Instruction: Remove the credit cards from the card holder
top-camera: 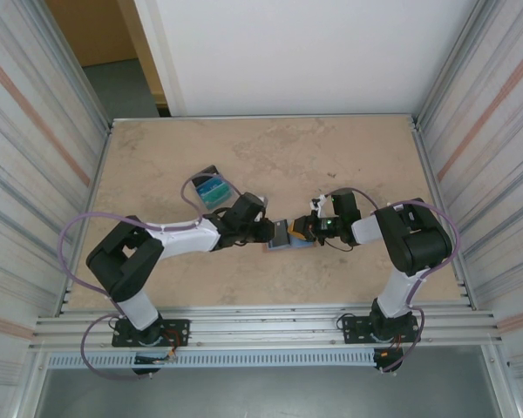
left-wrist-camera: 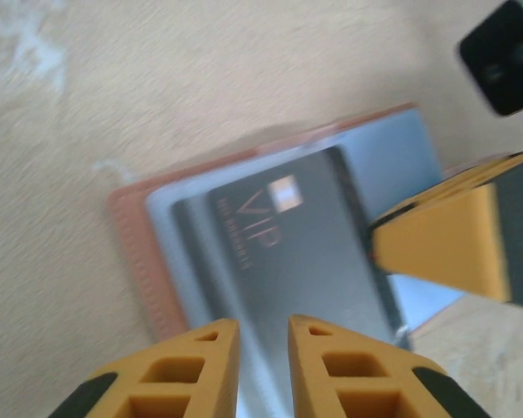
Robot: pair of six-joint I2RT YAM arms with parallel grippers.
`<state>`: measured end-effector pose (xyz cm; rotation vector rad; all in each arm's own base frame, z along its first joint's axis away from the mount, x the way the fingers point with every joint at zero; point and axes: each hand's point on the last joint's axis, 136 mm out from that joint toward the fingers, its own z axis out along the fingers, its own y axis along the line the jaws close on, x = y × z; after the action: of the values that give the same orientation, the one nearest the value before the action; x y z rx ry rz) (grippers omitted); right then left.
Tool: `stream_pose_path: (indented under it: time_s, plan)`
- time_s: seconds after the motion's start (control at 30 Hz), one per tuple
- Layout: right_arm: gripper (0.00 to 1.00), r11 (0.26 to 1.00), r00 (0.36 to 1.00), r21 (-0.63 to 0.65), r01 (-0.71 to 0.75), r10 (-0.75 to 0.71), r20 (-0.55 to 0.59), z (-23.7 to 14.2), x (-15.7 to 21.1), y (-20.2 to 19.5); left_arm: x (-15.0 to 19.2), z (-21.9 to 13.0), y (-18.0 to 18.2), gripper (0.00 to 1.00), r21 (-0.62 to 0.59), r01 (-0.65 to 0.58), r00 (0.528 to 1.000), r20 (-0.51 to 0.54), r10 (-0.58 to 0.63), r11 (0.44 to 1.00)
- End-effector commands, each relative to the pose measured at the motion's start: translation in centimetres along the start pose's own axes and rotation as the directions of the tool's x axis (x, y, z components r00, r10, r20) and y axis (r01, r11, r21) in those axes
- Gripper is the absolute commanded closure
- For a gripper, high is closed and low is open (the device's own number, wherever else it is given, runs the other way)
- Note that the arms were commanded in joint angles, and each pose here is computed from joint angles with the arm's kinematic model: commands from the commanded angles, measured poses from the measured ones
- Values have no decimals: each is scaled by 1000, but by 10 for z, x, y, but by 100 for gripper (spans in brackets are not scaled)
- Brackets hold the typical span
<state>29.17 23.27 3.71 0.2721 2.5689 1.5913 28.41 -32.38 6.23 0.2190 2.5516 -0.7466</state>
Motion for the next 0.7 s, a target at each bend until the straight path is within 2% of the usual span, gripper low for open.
stream_pose_path:
  time_s: [0.0,0.23,0.67]
  plan:
    - [90,1000,1000,1,15,-15,-17,2,2,2,-11,-1,-14,79,23,-52,998,17,52,998]
    - [91,1000,1000,2,18,-18,-22,4,3,3,-1,18,-17,80,41,-56,998,-33,58,998]
    - [92,1000,1000,11,11,-11,-10,-3,0,0,18,27,7,85,-39,-43,995,-94,39,998]
